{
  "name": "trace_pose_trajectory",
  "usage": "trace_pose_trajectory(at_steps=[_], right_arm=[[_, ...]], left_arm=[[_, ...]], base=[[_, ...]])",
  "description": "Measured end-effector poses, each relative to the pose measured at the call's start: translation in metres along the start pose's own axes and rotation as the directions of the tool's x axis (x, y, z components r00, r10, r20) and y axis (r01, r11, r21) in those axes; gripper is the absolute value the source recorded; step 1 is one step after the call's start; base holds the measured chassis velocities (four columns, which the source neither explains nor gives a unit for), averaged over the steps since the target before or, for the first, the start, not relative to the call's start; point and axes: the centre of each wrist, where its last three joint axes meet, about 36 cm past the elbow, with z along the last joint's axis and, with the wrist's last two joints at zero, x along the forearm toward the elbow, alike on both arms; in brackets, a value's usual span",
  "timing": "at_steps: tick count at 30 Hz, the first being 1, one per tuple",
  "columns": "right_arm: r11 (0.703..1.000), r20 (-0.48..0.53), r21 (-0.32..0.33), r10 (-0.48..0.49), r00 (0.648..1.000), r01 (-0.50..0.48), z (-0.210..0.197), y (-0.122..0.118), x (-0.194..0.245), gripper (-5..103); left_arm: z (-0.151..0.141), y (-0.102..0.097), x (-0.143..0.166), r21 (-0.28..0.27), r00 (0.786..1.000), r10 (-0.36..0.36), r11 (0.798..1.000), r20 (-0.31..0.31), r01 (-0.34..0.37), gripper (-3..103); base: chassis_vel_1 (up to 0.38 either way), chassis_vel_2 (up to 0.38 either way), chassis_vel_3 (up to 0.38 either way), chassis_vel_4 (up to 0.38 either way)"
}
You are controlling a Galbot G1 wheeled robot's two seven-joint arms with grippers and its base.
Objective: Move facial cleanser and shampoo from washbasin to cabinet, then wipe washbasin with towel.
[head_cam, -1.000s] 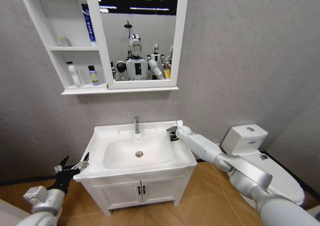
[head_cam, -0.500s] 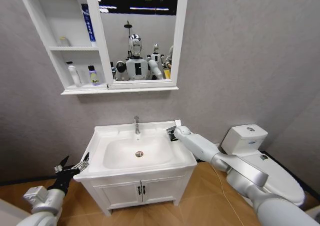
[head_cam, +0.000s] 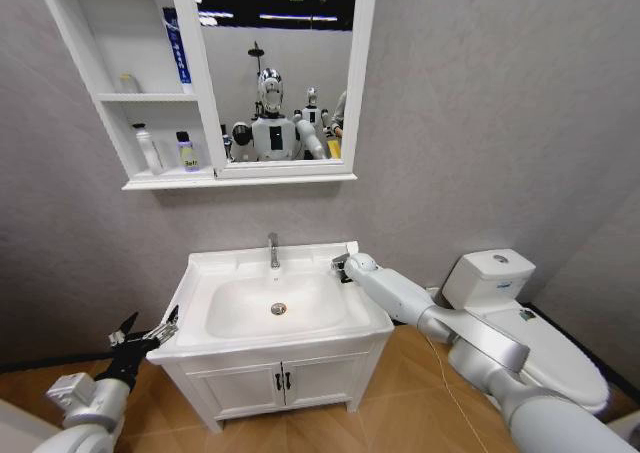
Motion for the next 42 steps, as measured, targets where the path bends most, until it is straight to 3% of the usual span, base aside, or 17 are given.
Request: trace_pose_trajectory(at_steps=[3, 5, 9, 10, 12, 13, 16, 21, 25, 27, 31, 35, 36, 38, 39, 41, 42], right_arm=[[1.000, -0.004, 0.002, 0.000, 1.000, 0.000, 0.001, 0.000, 0.000, 103], [1.000, -0.008, 0.006, 0.005, 1.000, -0.005, 0.005, 0.001, -0.001, 90], [1.000, -0.012, 0.006, 0.009, 1.000, -0.009, 0.006, 0.001, -0.002, 79], [1.000, -0.014, 0.002, 0.006, 1.000, -0.006, 0.007, 0.001, -0.002, 68], [1.000, -0.015, -0.002, 0.003, 1.000, -0.003, 0.007, 0.002, -0.001, 68], [1.000, -0.016, -0.003, -0.001, 1.000, 0.001, 0.007, 0.003, -0.001, 57], [1.000, -0.017, -0.005, 0.000, 1.000, 0.000, 0.007, 0.003, -0.001, 52], [1.000, -0.021, -0.021, 0.006, 1.000, -0.007, 0.005, 0.004, 0.002, 30], [1.000, -0.024, -0.029, 0.006, 1.000, -0.007, 0.006, 0.003, 0.003, 20], [0.999, -0.025, -0.039, -0.001, 1.000, 0.000, 0.006, 0.005, 0.006, 7], [0.999, -0.020, -0.047, -0.017, 1.000, 0.016, 0.005, 0.008, 0.011, 5], [0.987, 0.028, -0.061, -0.149, 0.988, 0.151, -0.006, 0.044, 0.056, 5], [0.987, 0.028, -0.061, -0.149, 0.988, 0.151, -0.006, 0.044, 0.056, 5], [0.972, 0.050, -0.052, -0.228, 0.972, 0.231, -0.011, 0.079, 0.084, 5], [0.972, 0.050, -0.052, -0.228, 0.972, 0.231, -0.011, 0.079, 0.084, 5], [0.958, 0.043, -0.020, -0.284, 0.958, 0.285, 0.001, 0.115, 0.100, 5], [0.958, 0.043, -0.020, -0.284, 0.958, 0.285, 0.001, 0.115, 0.100, 5]], left_arm=[[0.000, 0.000, 0.000, 0.000, 1.000, 0.000, 1.000, 0.000, 0.000, 100], [0.000, 0.000, 0.000, 0.000, 1.000, 0.000, 1.000, 0.000, 0.000, 100], [0.000, 0.000, 0.000, 0.000, 1.000, 0.000, 1.000, 0.000, 0.000, 100], [0.000, 0.000, 0.000, 0.000, 1.000, 0.000, 1.000, 0.000, 0.000, 100], [0.000, 0.000, 0.000, 0.000, 1.000, 0.000, 1.000, 0.000, 0.000, 100], [0.000, 0.000, 0.000, 0.000, 1.000, 0.000, 1.000, 0.000, 0.000, 100], [0.000, 0.000, 0.000, 0.000, 1.000, 0.000, 1.000, 0.000, 0.000, 100], [0.000, 0.000, 0.000, 0.000, 1.000, 0.000, 1.000, 0.000, 0.000, 100], [0.000, 0.000, 0.000, 0.000, 1.000, 0.000, 1.000, 0.000, 0.000, 100], [0.000, 0.000, 0.000, 0.000, 1.000, 0.000, 1.000, 0.000, 0.000, 100], [0.000, 0.000, 0.000, 0.000, 1.000, 0.000, 1.000, 0.000, 0.000, 100], [0.000, 0.000, 0.000, 0.000, 1.000, 0.000, 1.000, 0.000, 0.000, 100], [0.000, 0.000, 0.000, 0.000, 1.000, 0.000, 1.000, 0.000, 0.000, 100], [0.000, 0.000, 0.000, 0.000, 1.000, 0.000, 1.000, 0.000, 0.000, 100], [0.000, 0.000, 0.000, 0.000, 1.000, 0.000, 1.000, 0.000, 0.000, 100], [0.000, 0.000, 0.000, 0.000, 1.000, 0.000, 1.000, 0.000, 0.000, 100], [0.000, 0.000, 0.000, 0.000, 1.000, 0.000, 1.000, 0.000, 0.000, 100]], base=[[0.000, 0.000, 0.000, 0.000], [0.000, 0.000, 0.000, 0.000], [0.000, 0.000, 0.000, 0.000], [0.000, 0.000, 0.000, 0.000], [0.000, 0.000, 0.000, 0.000], [0.000, 0.000, 0.000, 0.000], [0.000, 0.000, 0.000, 0.000], [0.000, 0.000, 0.000, 0.000], [0.000, 0.000, 0.000, 0.000], [0.000, 0.000, 0.000, 0.000], [0.000, 0.000, 0.000, 0.000], [0.000, 0.000, 0.000, 0.000], [0.000, 0.000, 0.000, 0.000], [0.000, 0.000, 0.000, 0.000], [0.000, 0.000, 0.000, 0.000], [0.000, 0.000, 0.000, 0.000], [0.000, 0.000, 0.000, 0.000]])
